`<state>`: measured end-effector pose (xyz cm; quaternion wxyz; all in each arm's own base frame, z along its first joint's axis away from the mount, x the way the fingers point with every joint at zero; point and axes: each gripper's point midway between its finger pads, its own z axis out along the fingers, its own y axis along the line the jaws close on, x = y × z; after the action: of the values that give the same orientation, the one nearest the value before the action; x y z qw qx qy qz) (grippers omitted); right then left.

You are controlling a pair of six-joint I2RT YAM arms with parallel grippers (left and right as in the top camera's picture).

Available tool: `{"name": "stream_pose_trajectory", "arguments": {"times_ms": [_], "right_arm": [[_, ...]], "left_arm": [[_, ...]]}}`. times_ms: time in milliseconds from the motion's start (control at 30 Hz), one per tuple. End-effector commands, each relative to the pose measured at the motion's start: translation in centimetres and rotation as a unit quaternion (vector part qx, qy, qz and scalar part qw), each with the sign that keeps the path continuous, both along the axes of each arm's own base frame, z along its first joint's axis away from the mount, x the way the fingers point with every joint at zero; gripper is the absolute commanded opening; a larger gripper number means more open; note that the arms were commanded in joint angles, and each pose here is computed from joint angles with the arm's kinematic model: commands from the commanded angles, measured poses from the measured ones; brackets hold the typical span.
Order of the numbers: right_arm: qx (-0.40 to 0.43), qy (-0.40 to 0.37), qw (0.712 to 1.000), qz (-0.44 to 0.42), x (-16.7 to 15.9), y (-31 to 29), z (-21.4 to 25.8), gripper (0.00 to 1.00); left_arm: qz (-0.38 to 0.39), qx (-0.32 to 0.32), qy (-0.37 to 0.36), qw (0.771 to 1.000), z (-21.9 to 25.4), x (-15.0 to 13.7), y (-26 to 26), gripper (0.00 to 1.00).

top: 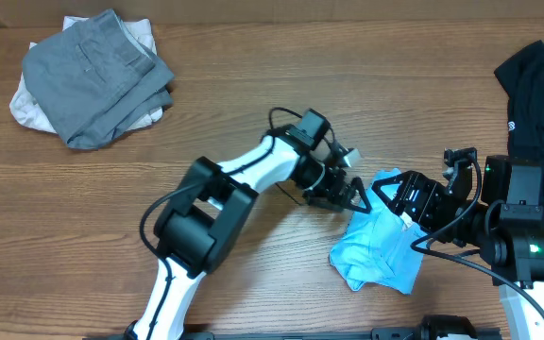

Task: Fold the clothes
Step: 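Reach the left gripper to the light blue bundle and grasp it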

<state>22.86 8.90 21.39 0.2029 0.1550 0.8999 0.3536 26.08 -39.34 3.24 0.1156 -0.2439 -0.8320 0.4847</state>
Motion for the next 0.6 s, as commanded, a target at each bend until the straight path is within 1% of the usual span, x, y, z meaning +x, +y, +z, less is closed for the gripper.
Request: {"name": "stream_pose_trajectory", "arguments": {"times_ms": [0,167,300,567], "right_arm": [[-0.004,-0.017,1.000,0.005,-0.1,0.0,0.7,1.00],[-0.005,-0.017,1.000,0.006,-0.1,0.0,0.7,1.00],[-0.005,-0.017,1.000,0.006,-0.1,0.0,0.7,1.00],[-0.005,-0.017,1.000,0.006,-0.1,0.0,0.7,1.00]], "left_arm": [[-0.003,0.057,0.020,0.998,-4.6,-1.6,0.3,0.98],[-0.011,0.056,0.017,0.998,-4.6,-2.2,-0.2,0.95],[-0.012,0.069,0.004,0.998,-5.1,-2.4,-0.5,0.90],[-0.018,0.075,-0.016,0.997,-5.5,-2.9,-1.5,0.91]]}}
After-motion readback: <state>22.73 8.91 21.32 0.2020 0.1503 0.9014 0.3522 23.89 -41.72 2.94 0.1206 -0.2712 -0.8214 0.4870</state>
